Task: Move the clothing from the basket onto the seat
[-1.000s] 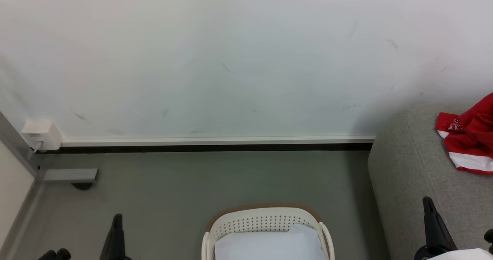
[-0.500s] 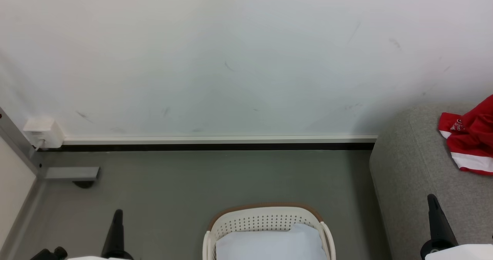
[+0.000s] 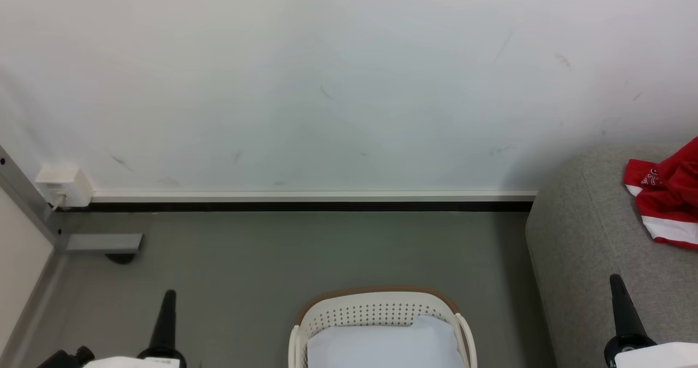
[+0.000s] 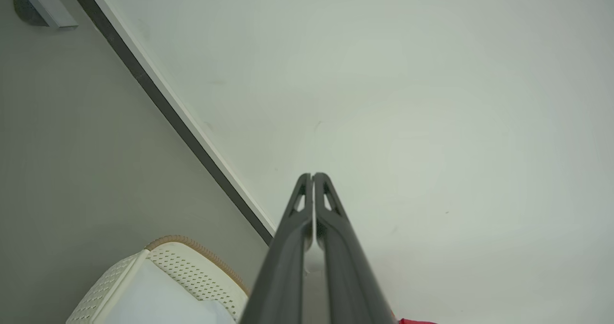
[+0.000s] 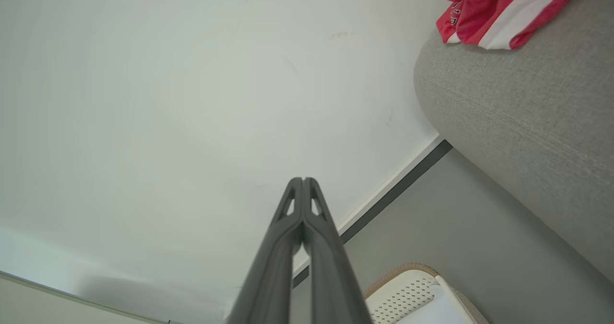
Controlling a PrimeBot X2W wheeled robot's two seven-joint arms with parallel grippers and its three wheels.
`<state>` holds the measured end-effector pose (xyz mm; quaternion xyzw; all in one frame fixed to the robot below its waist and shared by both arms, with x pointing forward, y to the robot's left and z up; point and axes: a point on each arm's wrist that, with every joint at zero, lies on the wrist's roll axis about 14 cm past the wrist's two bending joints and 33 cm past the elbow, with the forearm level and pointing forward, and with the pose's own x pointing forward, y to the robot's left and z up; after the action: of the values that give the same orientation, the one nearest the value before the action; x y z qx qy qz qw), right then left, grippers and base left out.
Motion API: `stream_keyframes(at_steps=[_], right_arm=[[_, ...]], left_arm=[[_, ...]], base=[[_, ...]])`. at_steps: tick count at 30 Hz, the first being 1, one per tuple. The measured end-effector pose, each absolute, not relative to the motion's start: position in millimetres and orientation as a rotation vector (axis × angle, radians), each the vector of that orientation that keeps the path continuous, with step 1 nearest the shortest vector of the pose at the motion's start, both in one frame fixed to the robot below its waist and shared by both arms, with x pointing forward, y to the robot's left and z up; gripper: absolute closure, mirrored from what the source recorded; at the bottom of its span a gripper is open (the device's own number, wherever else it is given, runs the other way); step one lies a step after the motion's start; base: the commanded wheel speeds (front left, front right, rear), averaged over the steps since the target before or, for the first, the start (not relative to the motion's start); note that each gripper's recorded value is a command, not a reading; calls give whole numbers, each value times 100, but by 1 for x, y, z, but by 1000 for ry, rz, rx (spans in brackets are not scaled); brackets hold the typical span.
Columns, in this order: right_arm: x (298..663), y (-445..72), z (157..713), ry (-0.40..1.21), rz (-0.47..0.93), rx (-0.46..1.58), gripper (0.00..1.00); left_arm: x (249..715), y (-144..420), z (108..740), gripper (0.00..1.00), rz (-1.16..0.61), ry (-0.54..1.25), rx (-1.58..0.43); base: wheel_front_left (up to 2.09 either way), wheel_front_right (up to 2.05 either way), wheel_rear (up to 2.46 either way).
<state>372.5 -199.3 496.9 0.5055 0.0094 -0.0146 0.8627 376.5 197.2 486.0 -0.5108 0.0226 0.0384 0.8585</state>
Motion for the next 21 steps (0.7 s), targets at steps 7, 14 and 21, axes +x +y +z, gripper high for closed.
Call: stream_keyframes(at_steps=[7,14,21], right_arm=[[375,-200,498,20,-30,1129,100],[377,-201,499,17,-32,1193,100],[378,-200,499,19,-30,1257,100]], left_arm=[[378,197,488,100,75,45,-1144],[380,197,490,100,68,42,-1208],[381,197,491,100,60,43,-1267]], base=[[0,0,0],[0,0,0],[0,0,0]])
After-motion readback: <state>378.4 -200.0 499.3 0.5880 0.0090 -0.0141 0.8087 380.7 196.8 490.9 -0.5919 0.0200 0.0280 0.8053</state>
